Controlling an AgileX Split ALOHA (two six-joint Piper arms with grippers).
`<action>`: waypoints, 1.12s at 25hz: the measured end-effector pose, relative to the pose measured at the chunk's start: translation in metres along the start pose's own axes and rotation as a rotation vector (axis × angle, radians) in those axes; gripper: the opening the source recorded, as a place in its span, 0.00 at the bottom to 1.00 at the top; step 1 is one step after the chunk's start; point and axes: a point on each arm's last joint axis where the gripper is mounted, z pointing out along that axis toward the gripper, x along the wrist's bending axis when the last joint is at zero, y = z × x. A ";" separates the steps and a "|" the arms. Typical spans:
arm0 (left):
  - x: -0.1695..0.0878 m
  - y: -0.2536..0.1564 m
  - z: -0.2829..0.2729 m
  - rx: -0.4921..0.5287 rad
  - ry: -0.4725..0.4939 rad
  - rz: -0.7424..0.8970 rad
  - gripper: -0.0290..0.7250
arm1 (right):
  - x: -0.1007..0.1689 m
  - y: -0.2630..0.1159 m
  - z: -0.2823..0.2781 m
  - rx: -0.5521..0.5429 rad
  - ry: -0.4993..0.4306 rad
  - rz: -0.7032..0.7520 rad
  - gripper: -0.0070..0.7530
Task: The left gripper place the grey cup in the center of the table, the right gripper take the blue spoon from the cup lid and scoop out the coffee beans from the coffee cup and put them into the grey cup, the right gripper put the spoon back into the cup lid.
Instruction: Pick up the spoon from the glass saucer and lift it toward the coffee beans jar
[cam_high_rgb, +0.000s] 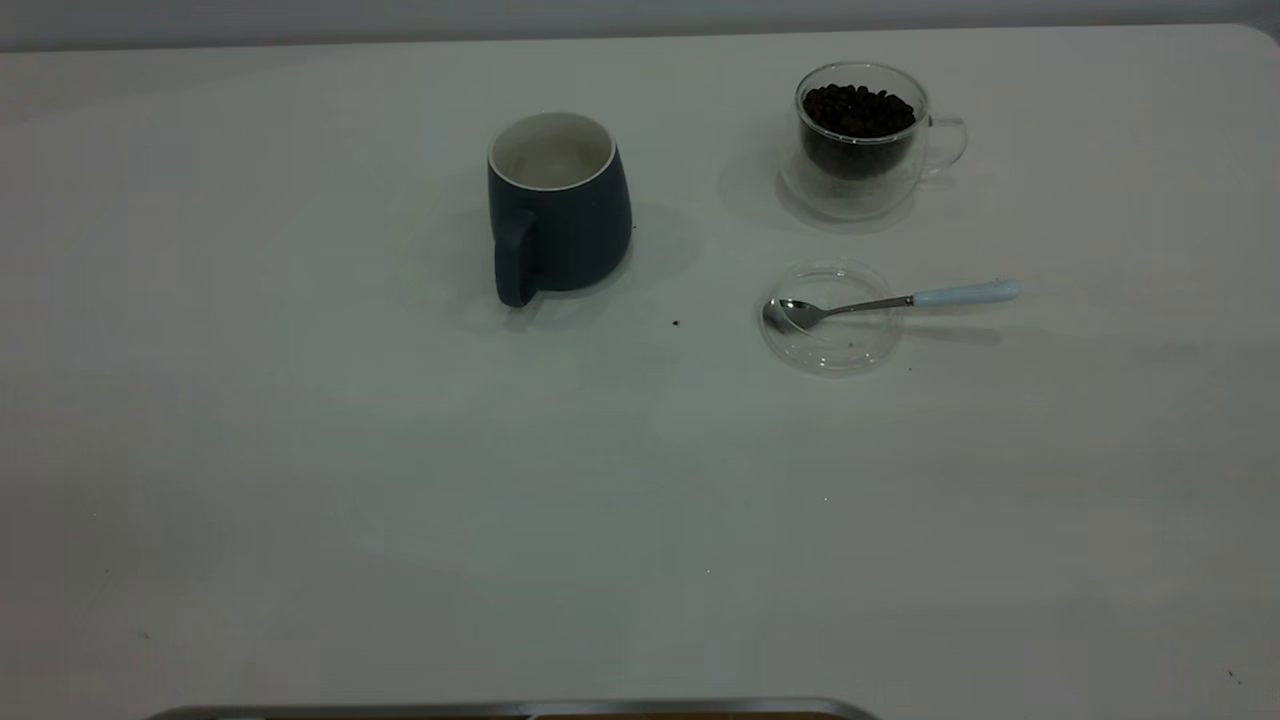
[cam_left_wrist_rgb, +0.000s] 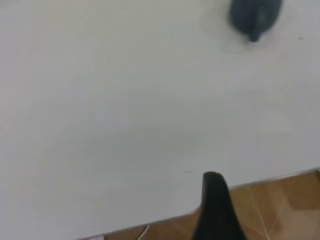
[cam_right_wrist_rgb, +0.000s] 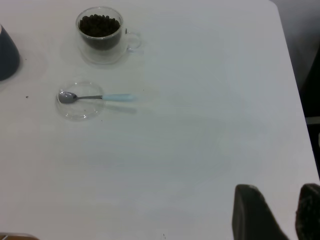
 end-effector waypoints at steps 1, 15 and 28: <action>0.000 0.000 0.000 0.000 0.013 -0.010 0.82 | 0.000 0.000 0.000 0.000 0.000 0.000 0.34; -0.001 0.000 0.000 0.001 0.057 -0.046 0.82 | 0.000 0.000 0.000 0.000 0.000 0.000 0.34; -0.001 0.000 0.000 0.001 0.057 -0.050 0.82 | 0.000 0.000 0.000 0.000 0.000 0.000 0.34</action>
